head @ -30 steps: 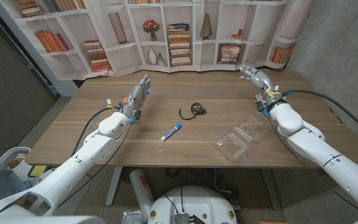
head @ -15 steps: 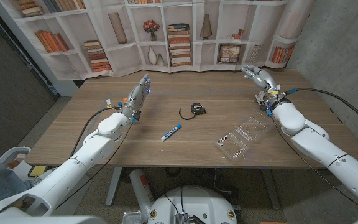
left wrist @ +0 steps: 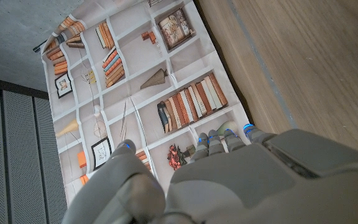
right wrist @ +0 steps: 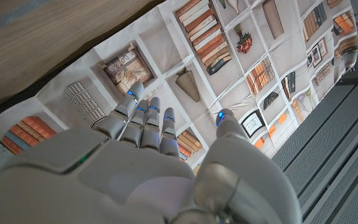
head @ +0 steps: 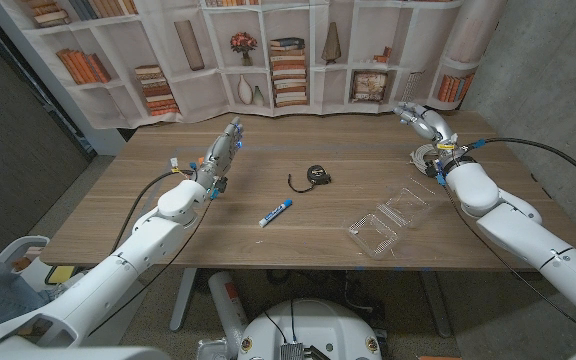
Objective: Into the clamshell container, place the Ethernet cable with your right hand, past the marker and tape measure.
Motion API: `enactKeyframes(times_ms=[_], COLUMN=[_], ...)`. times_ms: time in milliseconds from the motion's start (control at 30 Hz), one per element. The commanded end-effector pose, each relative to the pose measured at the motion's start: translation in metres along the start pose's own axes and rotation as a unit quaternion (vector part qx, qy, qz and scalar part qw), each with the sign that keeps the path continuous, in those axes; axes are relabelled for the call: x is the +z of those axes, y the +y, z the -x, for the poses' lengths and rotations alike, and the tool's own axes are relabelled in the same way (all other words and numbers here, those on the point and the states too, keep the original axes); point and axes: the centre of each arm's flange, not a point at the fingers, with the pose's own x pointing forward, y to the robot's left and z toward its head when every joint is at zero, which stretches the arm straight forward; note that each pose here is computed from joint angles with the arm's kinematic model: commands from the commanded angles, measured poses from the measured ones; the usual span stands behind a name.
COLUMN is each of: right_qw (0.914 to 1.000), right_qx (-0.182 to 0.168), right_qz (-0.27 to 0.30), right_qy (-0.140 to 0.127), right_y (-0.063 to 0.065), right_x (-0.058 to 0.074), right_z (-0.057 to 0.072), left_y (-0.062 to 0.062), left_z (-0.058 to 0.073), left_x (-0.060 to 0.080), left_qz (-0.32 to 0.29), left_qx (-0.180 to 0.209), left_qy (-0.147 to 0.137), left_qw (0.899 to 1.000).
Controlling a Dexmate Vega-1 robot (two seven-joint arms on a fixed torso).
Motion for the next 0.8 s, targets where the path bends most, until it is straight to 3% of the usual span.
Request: enactKeyframes(times_ms=[33, 800], right_qw=[0.9997, 0.9978], right_qx=[-0.003, -0.001], right_qz=[0.024, 0.063], right_qy=[0.006, 0.021], right_y=[-0.009, -0.016], right_x=[0.004, 0.005], right_z=[0.008, 0.012], left_y=[-0.002, -0.004], left_z=[0.002, -0.002], left_x=[0.006, 0.021], left_qz=[-0.004, -0.02], left_qx=[-0.004, -0.009], left_qy=[-0.003, -0.005], left_qw=[1.0, 1.0])
